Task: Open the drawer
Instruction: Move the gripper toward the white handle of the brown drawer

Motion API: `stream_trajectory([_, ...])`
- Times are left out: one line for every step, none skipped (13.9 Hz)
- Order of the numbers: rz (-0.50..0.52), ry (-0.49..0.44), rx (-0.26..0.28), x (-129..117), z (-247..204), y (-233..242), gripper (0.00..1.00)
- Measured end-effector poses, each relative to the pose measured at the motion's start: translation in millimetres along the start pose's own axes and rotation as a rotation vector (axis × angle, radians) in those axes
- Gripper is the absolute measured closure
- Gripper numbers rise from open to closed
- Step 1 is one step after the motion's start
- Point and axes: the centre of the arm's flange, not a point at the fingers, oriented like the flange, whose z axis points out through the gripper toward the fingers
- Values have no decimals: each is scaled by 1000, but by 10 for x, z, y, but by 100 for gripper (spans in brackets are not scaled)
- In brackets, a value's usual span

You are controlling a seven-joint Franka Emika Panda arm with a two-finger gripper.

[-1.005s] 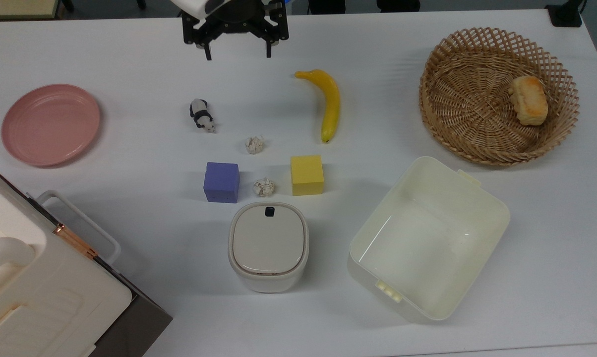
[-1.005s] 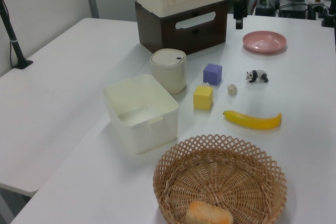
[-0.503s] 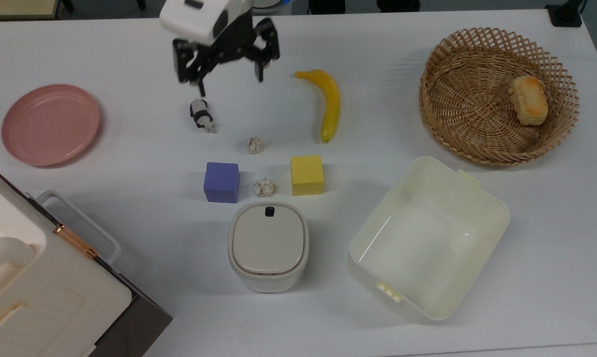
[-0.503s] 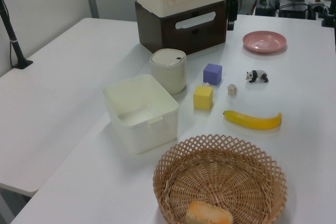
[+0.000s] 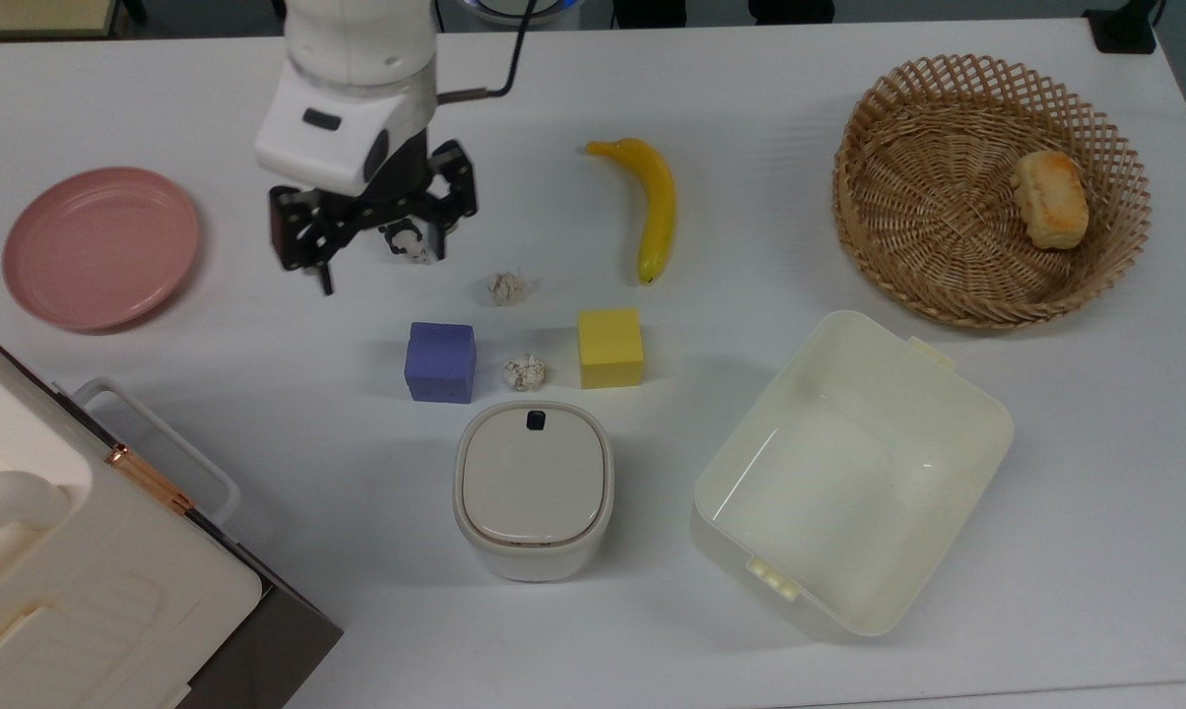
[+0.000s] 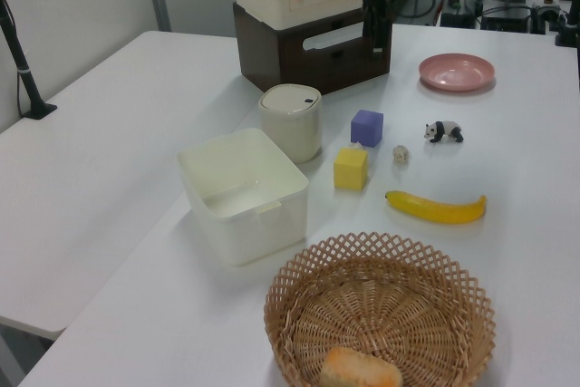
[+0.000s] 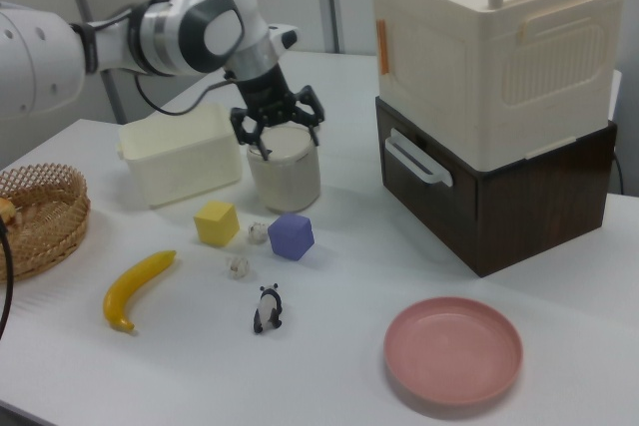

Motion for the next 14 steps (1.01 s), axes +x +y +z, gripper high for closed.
stream_trajectory([-21, 20, -31, -5, 63, 108, 0])
stream_trajectory([-38, 35, -55, -6, 102, 178, 0])
stream_trajectory([-56, 51, -82, -3, 138, 244, 0])
stream_trajectory([-75, 63, -108, -1, 182, 306, 0])
stream_trajectory([-92, 72, -131, 2, 232, 357, 0])
stream_trajectory([-111, 80, -154, 14, 290, 395, 0])
stream_trajectory([-126, 87, -178, 32, 354, 424, 0])
stream_trajectory([-141, 93, -203, 51, 414, 446, 0])
stream_trajectory([-156, 97, -226, 69, 474, 463, 0])
stream_trajectory([-170, 98, -245, 80, 525, 480, 0])
stream_trajectory([-180, 100, -261, 84, 565, 498, 0])
stream_trajectory([-200, 98, -285, 82, 602, 526, 0])
stream_trajectory([-221, 94, -304, 85, 614, 537, 0])
stream_trajectory([-243, 89, -325, 93, 625, 542, 0])
